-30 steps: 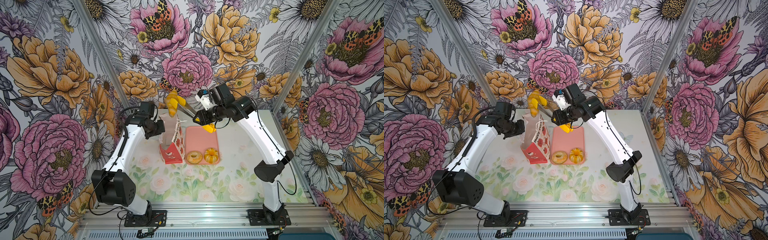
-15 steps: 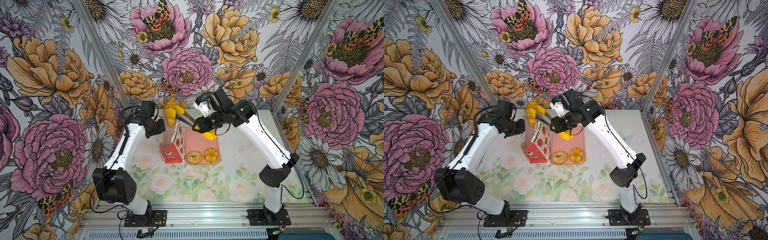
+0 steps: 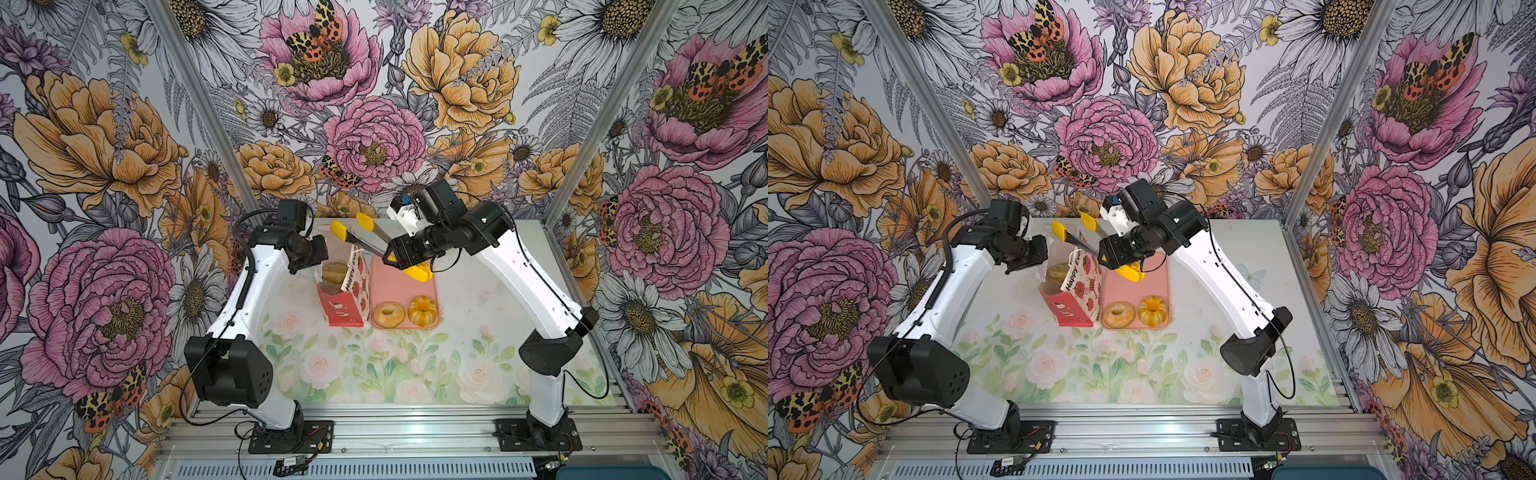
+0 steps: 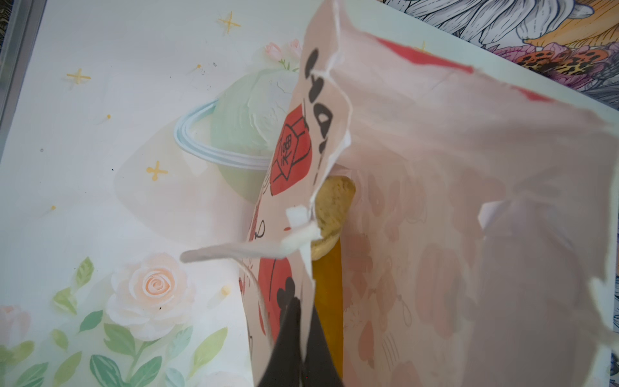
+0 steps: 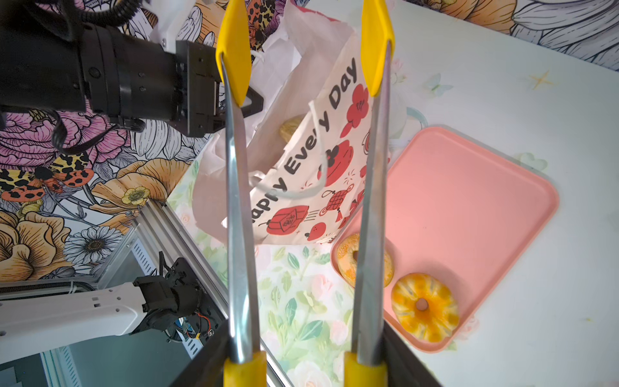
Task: Pack bread into a paper bag
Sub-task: Place the fake bread in the paper bag, then pick up the fake bread from the plate.
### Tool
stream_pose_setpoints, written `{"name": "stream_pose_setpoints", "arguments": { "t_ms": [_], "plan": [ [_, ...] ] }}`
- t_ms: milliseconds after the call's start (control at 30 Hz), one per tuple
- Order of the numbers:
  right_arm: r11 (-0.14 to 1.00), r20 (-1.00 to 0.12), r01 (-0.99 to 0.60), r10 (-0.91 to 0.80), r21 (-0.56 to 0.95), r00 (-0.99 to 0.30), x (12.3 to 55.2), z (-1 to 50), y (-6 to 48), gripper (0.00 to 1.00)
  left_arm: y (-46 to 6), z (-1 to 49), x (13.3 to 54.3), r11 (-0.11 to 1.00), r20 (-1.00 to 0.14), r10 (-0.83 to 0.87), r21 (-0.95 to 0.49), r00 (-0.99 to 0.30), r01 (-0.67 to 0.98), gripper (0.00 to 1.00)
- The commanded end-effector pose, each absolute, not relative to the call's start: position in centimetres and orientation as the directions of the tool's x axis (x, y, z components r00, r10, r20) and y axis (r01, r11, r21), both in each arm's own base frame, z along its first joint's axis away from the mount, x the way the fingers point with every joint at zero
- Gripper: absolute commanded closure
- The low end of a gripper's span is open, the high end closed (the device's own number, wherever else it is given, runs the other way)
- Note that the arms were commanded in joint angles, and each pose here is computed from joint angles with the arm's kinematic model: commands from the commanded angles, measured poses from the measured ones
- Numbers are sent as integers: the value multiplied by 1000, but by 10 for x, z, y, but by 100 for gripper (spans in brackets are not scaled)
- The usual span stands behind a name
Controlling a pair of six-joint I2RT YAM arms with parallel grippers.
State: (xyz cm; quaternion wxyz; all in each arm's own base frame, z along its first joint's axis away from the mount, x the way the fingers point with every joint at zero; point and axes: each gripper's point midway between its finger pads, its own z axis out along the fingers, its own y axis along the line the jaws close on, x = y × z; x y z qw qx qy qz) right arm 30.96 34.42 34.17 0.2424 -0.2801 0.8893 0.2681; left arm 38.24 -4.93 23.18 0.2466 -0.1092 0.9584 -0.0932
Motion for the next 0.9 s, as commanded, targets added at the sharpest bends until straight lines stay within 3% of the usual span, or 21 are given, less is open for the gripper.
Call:
{"name": "stream_pose_setpoints", "arguments": {
  "t_ms": [0, 500, 867],
  "plan": [
    [695, -652, -647, -338, 314, -679, 308, 367, 340, 36, -43, 234, 386, 965, -467, -240, -212, -851, -155, 100],
    [867, -663, -430, -170, 252, -729, 356, 366, 284, 37, -25, 243, 399, 959, -489, -271, -214, -829, -187, 100],
    [923, -430, -283, -152, 259, -890, 317, 283, 239, 37, -25, 242, 410, 960, -488, -264, -213, -832, -179, 100]
  ]
}}
